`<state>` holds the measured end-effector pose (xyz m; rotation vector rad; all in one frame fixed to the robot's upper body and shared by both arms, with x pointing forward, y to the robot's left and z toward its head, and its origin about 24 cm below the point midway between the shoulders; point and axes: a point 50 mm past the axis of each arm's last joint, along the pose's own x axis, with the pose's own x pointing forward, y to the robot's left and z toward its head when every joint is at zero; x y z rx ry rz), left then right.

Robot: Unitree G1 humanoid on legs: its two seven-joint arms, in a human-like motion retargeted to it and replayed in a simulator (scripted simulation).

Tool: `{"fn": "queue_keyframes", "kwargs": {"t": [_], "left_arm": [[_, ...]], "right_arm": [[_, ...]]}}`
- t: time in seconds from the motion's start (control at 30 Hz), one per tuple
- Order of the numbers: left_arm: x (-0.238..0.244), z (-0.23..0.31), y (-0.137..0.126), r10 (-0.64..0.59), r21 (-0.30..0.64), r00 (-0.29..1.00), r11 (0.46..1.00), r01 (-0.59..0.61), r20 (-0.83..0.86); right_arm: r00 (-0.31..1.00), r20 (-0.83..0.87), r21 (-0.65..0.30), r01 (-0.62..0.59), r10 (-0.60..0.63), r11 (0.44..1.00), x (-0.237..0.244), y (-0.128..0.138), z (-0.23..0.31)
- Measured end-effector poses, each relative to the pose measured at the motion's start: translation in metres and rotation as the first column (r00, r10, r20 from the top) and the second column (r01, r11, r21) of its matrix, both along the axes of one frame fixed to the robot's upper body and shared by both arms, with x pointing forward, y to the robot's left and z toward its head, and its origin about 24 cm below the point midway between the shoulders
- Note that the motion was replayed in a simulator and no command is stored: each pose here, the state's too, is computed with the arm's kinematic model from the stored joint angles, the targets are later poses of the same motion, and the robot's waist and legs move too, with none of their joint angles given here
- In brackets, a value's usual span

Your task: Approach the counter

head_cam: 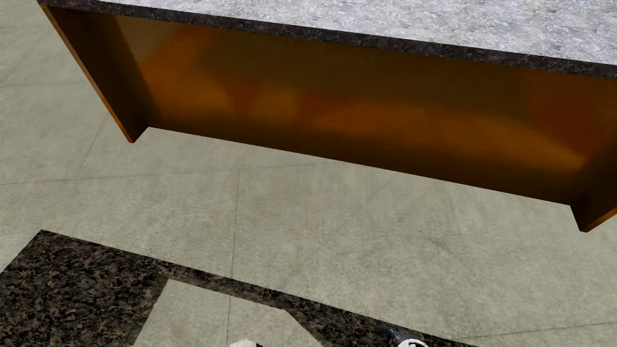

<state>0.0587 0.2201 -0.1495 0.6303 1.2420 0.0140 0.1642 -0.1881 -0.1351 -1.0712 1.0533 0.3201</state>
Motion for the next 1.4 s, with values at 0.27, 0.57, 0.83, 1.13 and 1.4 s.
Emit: {"fn": "queue_keyframes", "kwargs": {"t": [0.27,0.57,0.83,1.13,1.4], "left_arm": [[-0.098,-0.017,-0.018,0.035,-0.074,0.902,0.995,-0.074,-0.431],[0.073,0.014,-0.012,-0.045,0.052,0.981,0.998,0.036,0.190],[0.151,0.062,-0.031,-0.236,0.083,0.824,0.971,0.226,0.516],[-0.021,-0.010,0.009,0.115,0.072,0.982,0.992,-0.105,-0.152],[-0.043,-0.011,0.003,0.001,-0.042,0.972,0.999,-0.011,-0.235]], "right_arm": [[0.878,0.479,0.115,-0.048,-0.013,0.992,0.086,0.024,0.066],[0.963,-0.187,0.011,0.200,-0.194,0.980,-0.069,-0.011,-0.021],[0.807,-0.492,-0.002,0.373,-0.326,0.928,-0.196,-0.006,-0.032],[0.994,0.074,0.056,0.071,-0.075,0.996,-0.006,0.009,-0.001],[0.870,0.489,0.081,-0.118,0.063,0.990,0.095,0.027,0.072]]}}
